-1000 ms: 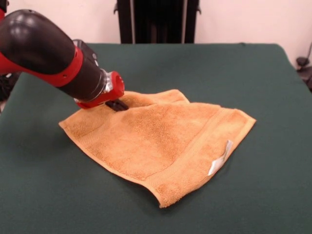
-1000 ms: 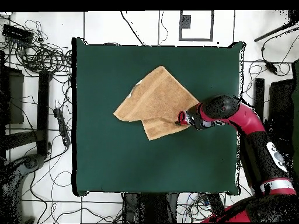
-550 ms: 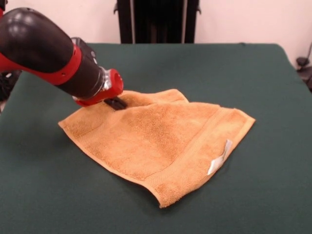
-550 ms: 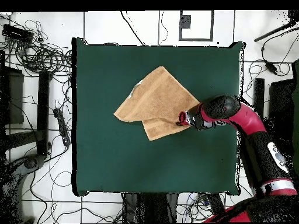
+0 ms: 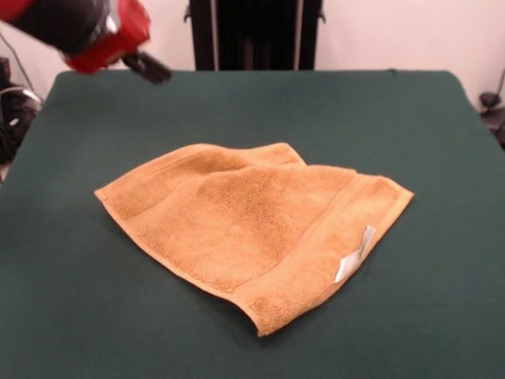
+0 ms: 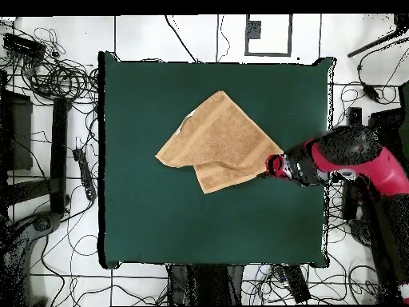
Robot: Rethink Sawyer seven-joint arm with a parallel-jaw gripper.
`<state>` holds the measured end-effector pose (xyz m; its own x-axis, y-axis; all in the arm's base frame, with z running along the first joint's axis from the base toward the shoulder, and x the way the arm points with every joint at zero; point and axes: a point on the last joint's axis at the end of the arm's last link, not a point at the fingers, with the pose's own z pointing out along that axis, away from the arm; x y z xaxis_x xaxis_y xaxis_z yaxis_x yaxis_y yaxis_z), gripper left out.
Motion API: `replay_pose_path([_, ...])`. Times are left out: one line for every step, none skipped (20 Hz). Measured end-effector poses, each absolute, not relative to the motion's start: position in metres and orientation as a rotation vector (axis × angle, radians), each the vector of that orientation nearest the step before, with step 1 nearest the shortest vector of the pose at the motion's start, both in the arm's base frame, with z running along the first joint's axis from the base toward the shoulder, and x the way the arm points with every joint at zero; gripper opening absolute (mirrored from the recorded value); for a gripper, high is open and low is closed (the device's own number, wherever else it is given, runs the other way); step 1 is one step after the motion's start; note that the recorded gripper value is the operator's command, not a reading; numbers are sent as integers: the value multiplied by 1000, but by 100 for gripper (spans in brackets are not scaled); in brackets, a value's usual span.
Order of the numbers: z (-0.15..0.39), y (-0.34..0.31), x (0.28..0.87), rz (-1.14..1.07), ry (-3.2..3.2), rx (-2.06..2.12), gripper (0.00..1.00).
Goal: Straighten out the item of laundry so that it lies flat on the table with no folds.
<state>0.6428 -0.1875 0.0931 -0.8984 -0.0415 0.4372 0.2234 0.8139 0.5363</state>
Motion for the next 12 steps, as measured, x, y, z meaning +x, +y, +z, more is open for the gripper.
replay_pose_path([100,-186,646,-834,-2564,-133,0])
replay_pose_path([109,-184,652,-835,-2568,-130,0])
replay_pose_path([122,-176,663,-834,-2580,-117,0])
replay_pose_path([128,-171,669,-836,-2587,-111,0])
replay_pose_path([131,-167,673,-838,-2593,-106,0])
replay_pose_path([134,-157,681,-839,-2600,-93,0])
replay_pose_path([137,-148,688,-841,-2607,-80,0])
replay_pose_path([137,-132,697,-834,-2615,-57,0])
replay_pose_path([136,-123,701,-829,-2618,-46,0])
replay_pose_path([134,-117,704,-826,-2621,-37,0])
replay_pose_path([132,-108,708,-820,-2624,-25,0])
replay_pose_path([124,-86,716,-807,-2632,1,0])
